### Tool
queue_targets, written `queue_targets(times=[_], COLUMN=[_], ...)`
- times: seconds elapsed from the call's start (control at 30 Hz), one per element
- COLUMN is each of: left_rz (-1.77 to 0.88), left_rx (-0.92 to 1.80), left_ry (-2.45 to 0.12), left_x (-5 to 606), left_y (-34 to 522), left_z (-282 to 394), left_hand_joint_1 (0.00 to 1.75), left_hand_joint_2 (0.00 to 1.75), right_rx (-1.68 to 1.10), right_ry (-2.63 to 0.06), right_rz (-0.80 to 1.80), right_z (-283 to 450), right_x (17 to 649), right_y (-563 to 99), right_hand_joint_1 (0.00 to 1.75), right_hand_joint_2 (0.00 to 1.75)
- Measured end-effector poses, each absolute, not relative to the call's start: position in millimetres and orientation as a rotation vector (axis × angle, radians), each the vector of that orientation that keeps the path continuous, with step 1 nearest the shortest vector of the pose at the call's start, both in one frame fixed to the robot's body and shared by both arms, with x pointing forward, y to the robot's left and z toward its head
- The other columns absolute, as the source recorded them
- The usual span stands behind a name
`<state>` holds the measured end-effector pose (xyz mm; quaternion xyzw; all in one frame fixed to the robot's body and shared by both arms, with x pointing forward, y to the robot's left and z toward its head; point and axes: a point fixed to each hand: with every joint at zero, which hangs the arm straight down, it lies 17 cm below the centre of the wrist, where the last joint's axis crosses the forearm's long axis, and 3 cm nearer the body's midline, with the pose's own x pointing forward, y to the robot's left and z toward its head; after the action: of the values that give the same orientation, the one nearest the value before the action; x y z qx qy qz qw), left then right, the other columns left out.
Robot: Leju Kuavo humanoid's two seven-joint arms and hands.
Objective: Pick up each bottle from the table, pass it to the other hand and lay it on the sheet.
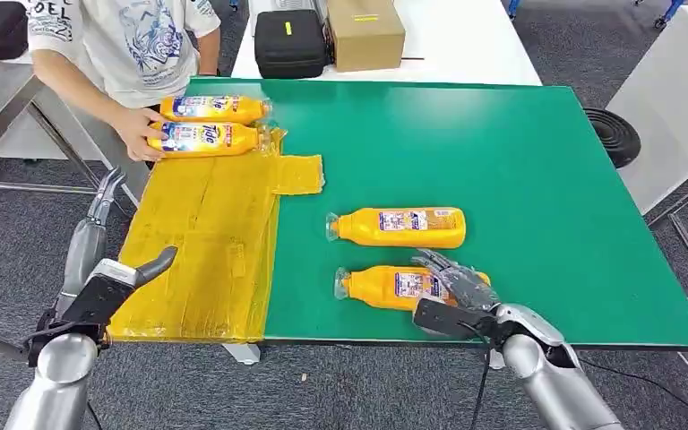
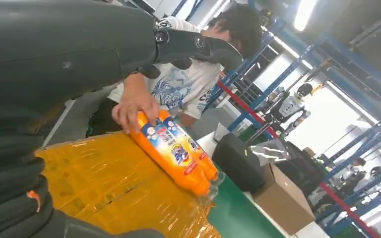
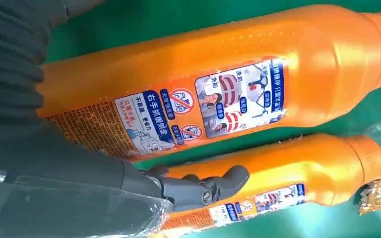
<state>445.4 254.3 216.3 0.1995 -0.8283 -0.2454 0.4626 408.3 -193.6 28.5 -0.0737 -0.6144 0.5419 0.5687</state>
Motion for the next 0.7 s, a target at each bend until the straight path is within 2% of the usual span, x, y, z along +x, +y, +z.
queue_targets(times=[0.27, 0.7], left_rz=[-0.614, -0.619], left_rx=[0.472, 0.452], left_ry=[-2.019, -2.015], left_x=[439.8, 439.5], left_y=[252.5, 250.6], left_z=[205.5, 201.3], left_hand_joint_1=[0.00, 0.00], left_hand_joint_2=[1.75, 1.75], right_rx=[-0.175, -0.216], right_ry=[-1.430, -1.416], right_rz=[1.268, 1.194], right_z=[20.8, 21.6], right_x=[381.4, 383.3], right_y=[-195.7, -217.3], right_hand_joint_1=[0.00, 0.00], right_hand_joint_2=[1.75, 1.75])
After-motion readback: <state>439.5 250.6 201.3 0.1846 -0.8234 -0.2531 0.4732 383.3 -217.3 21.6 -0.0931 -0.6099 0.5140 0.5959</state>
